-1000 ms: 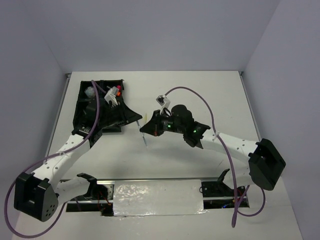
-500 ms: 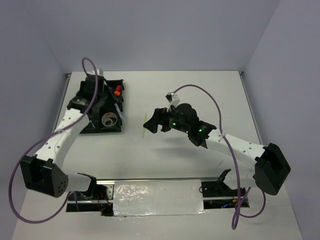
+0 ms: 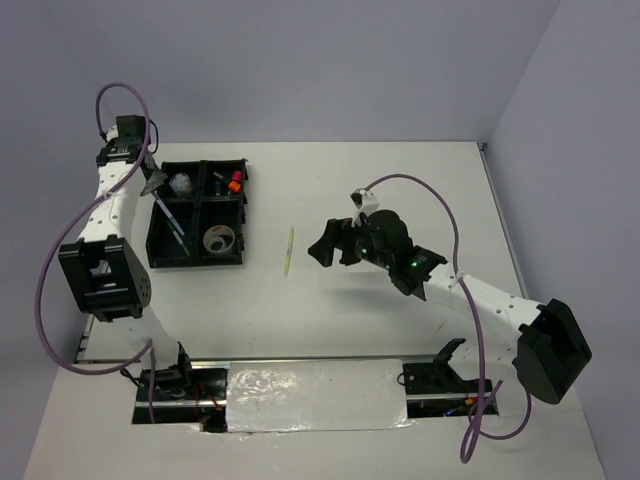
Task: Sort the stationery into containers
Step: Place the pen in the storage box.
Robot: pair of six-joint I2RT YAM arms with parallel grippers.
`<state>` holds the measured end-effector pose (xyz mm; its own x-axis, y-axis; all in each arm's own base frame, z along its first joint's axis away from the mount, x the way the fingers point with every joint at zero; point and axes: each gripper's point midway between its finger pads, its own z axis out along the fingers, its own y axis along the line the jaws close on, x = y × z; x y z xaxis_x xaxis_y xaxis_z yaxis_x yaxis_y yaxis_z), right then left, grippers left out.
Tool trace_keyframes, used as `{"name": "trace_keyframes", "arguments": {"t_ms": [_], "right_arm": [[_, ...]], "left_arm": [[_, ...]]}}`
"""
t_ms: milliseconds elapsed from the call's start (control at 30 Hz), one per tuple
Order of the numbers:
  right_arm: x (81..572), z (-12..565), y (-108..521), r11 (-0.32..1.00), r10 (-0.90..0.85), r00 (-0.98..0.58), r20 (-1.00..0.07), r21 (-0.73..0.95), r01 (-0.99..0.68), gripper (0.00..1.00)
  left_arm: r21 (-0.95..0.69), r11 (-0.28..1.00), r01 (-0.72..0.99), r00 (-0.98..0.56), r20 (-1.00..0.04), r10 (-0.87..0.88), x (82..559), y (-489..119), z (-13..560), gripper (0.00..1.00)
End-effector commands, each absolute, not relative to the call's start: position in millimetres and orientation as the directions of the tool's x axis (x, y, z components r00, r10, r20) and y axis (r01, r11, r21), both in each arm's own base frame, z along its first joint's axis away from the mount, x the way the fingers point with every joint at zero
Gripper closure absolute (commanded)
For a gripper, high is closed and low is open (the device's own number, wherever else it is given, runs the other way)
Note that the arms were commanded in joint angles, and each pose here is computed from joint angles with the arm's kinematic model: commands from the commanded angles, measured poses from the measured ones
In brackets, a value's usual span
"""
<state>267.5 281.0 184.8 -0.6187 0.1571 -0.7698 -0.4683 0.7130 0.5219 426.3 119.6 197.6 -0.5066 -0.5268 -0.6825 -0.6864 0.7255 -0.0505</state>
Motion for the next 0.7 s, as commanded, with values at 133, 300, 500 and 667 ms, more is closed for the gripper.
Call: {"name": "trace_keyframes", "arguments": {"t_ms": [133, 300, 500, 667], "right_arm": [[265, 175, 290, 0.681, 0.111, -0.639, -0.761, 0.526, -0.509, 0.06], [263, 179, 298, 0.650, 0.117, -0.649, -0.752, 0.552, -0.522, 0.06], [268, 178, 303, 0.652, 0.113, -0.661, -0.742, 0.557, -0.515, 0.06], [296, 171, 312, 0.751, 0.080, -0.683, -0.726, 0.494, -0.438, 0.06]], "left_arm": [[-0.046, 0.697, -0.715, -0.521, -0.630, -0.576, 429, 128, 148, 0.96], [-0.064, 0.679, -0.731, -0.486, -0.649, -0.585, 428, 134, 150, 0.81], [-0.113, 0.687, -0.718, -0.492, -0.616, -0.615, 424, 123, 144, 0.16], [-0.153, 0.715, -0.682, -0.505, -0.610, -0.611, 418, 111, 164, 0.01]]}}
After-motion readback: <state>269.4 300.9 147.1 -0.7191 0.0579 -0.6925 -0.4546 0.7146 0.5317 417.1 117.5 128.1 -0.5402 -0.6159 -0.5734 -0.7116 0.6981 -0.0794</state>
